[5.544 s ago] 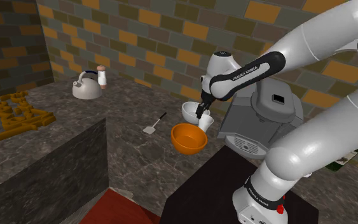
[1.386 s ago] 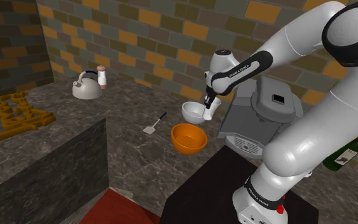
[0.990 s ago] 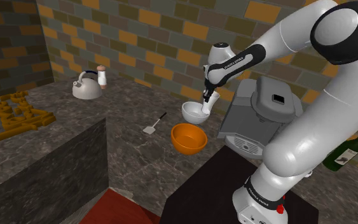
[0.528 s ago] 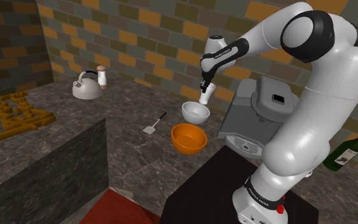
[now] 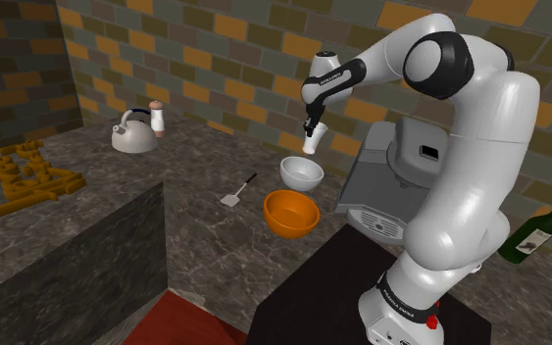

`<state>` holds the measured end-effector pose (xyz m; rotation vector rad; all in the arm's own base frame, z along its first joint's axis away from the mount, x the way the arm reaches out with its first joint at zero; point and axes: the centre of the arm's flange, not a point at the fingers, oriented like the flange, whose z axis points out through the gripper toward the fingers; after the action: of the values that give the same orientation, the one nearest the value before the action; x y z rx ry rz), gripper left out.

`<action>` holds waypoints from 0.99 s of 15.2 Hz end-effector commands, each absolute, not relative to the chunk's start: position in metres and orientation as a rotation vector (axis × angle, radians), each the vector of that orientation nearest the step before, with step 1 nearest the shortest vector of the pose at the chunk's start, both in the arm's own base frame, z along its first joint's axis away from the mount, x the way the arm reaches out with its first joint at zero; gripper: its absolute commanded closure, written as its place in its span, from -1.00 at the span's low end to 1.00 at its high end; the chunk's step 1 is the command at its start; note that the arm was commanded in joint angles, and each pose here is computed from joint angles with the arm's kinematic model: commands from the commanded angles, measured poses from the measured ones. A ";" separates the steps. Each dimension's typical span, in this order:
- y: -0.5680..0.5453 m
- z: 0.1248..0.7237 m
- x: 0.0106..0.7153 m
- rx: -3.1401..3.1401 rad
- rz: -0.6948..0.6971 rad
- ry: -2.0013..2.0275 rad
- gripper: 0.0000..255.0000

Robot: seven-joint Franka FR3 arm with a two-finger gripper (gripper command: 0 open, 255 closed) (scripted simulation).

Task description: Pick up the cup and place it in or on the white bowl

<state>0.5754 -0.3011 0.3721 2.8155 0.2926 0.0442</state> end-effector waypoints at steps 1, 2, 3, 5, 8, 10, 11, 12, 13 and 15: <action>-0.302 0.362 0.577 2.815 0.045 0.293 1.00; -0.302 0.357 0.577 2.815 0.045 0.293 1.00; -0.302 0.351 0.577 2.815 0.045 0.293 1.00; -0.302 0.341 0.577 2.815 0.045 0.293 1.00; -0.302 0.325 0.577 2.815 0.045 0.293 1.00; -0.302 0.314 0.577 2.815 0.045 0.293 1.00; -0.302 0.309 0.577 2.815 0.045 0.293 1.00; -0.302 0.304 0.577 2.815 0.045 0.293 1.00; -0.302 0.299 0.577 2.815 0.045 0.293 1.00; -0.302 0.288 0.577 2.815 0.045 0.293 1.00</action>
<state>0.5772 -0.3019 0.2940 2.8155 0.2930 0.0440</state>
